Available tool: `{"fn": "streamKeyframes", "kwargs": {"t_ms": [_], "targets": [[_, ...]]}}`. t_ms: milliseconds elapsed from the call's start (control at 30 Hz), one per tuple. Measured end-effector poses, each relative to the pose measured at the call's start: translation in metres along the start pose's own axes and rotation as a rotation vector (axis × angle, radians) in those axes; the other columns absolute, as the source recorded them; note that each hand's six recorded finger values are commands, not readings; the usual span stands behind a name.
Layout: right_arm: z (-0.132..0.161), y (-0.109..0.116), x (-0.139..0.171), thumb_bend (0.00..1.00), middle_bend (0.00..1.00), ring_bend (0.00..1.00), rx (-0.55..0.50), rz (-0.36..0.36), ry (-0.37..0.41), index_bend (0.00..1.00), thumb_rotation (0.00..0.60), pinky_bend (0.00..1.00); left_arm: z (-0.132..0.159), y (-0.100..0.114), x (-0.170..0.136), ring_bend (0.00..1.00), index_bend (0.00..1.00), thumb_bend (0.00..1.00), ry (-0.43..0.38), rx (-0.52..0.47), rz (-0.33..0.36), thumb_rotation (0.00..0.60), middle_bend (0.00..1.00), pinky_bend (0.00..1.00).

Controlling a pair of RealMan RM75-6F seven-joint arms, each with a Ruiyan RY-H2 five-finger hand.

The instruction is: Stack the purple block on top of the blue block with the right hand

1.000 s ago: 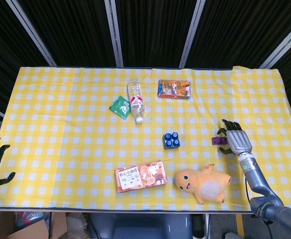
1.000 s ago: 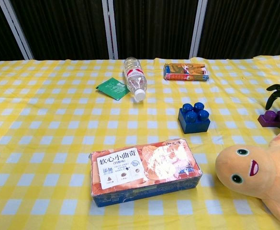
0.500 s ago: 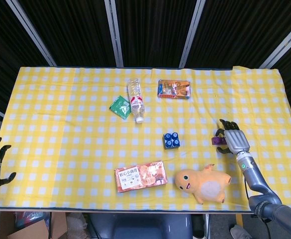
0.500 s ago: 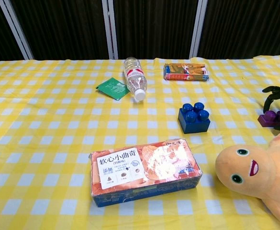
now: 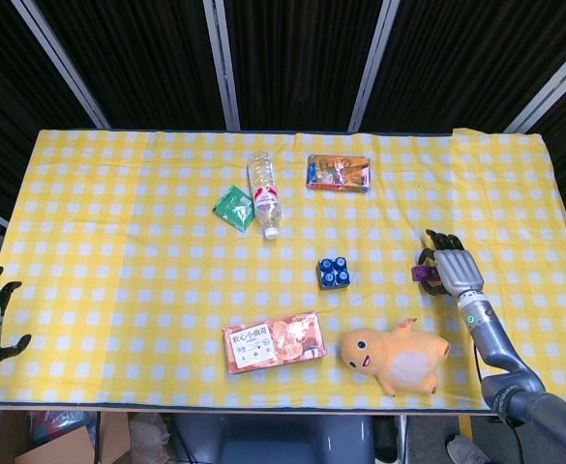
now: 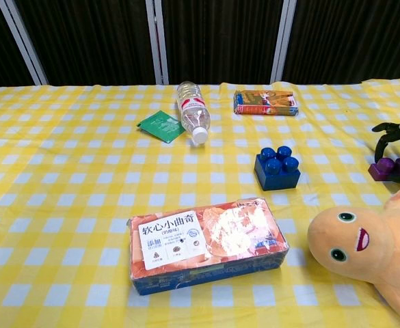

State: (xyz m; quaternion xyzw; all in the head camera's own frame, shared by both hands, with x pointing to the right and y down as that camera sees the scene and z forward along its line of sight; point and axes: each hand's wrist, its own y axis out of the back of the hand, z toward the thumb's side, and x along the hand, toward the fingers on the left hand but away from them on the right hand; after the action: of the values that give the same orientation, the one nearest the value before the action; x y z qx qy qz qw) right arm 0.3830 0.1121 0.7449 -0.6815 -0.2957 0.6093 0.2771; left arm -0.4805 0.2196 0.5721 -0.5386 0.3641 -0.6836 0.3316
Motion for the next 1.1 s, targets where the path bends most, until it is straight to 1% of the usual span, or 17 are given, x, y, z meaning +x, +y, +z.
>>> {"fn": "streamKeyframes", "kwargs": {"t_ms": [400,667,933,1100], "targets": [[-0.004,0.001,0.000,0.39,0.00,0.00,0.004,0.004,-0.009,0.46,0.600,0.00,0.004,-0.002,-0.001,0.00,0.19,0.24,-0.008,0.007,-0.004,0.600,0.00,0.10],[-0.003,0.001,0.001,0.41,0.00,0.00,0.003,0.003,-0.005,0.52,0.600,0.00,0.004,-0.002,-0.001,0.00,0.19,0.24,-0.009,0.008,-0.006,0.600,0.00,0.10],[0.004,0.005,0.002,0.43,0.00,0.00,-0.002,-0.009,0.013,0.57,0.600,0.00,0.004,-0.002,-0.001,0.00,0.19,0.24,-0.012,0.003,-0.008,0.600,0.00,0.10],[0.011,0.010,0.004,0.45,0.00,0.00,-0.008,-0.016,0.031,0.57,0.600,0.00,0.003,-0.002,0.000,0.00,0.19,0.24,-0.012,-0.002,-0.011,0.600,0.00,0.10]]}}
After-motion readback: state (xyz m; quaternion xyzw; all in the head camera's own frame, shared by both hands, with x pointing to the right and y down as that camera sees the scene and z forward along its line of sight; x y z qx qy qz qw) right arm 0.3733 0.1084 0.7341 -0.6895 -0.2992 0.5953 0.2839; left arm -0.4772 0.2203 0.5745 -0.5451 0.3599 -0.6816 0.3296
